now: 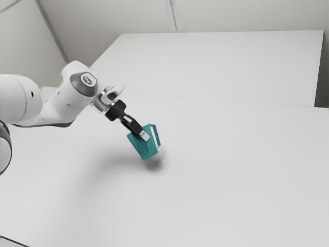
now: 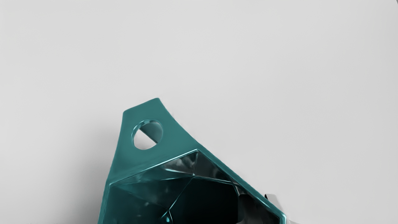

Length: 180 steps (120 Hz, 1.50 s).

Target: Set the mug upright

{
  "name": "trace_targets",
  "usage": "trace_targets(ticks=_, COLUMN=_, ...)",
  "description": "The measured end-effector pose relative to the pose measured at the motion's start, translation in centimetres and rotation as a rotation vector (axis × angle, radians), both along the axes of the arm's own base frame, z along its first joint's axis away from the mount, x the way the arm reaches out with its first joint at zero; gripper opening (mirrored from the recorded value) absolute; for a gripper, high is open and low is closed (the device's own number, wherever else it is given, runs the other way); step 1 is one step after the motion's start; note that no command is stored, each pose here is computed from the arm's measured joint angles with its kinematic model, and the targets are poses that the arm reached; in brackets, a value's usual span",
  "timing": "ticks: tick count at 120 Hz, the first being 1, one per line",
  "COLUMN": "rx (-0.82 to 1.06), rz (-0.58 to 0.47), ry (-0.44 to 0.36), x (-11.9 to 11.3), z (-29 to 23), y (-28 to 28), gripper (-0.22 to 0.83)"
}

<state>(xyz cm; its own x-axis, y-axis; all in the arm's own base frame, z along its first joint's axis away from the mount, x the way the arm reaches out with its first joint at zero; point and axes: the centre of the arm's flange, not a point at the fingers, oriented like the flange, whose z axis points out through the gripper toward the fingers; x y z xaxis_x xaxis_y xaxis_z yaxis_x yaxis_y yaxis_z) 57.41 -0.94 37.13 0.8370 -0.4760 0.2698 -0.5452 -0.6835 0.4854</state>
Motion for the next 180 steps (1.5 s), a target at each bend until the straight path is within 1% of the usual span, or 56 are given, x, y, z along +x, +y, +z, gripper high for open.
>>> trace_targets(ticks=22, rx=0.497, rz=-0.237, ry=-0.123, x=2.0, z=0.0, y=-3.7, gripper=-0.17)
trace_targets(ticks=32, rx=0.628, rz=-0.295, ry=-0.178, x=2.8, z=0.0, y=-5.7, gripper=-0.17)
trace_targets(ticks=38, rx=0.678, rz=-0.303, ry=-0.220, x=3.2, z=0.2, y=-6.5, gripper=-0.17)
trace_targets(ticks=57, rx=0.734, rz=-0.219, ry=-0.367, x=4.6, z=1.4, y=-6.4, gripper=-0.17)
trace_targets(ticks=64, rx=0.720, rz=-0.170, ry=-0.396, x=4.6, z=1.5, y=-6.3, gripper=-0.17)
trace_targets(ticks=73, rx=0.685, rz=-0.097, ry=-0.412, x=4.6, z=1.5, y=-6.0, gripper=-0.17)
trace_targets(ticks=84, rx=0.648, rz=-0.010, ry=-0.415, x=4.9, z=1.4, y=-5.4, gripper=-0.17)
trace_targets(ticks=93, rx=0.631, rz=0.042, ry=-0.408, x=5.1, z=0.8, y=-5.0, gripper=-0.17)
trace_targets(ticks=117, rx=0.595, rz=0.157, ry=-0.347, x=5.6, z=-2.6, y=-4.4, gripper=-0.17)
trace_targets(ticks=131, rx=0.577, rz=0.201, ry=-0.335, x=5.7, z=-3.0, y=-4.3, gripper=-0.17)
trace_targets(ticks=152, rx=0.576, rz=0.231, ry=-0.316, x=5.8, z=-4.0, y=-4.3, gripper=-0.17)
trace_targets(ticks=171, rx=0.568, rz=0.233, ry=-0.315, x=5.8, z=-3.5, y=-4.8, gripper=0.18)
trace_targets(ticks=180, rx=0.563, rz=0.233, ry=-0.320, x=5.9, z=-3.0, y=-4.9, gripper=0.31)
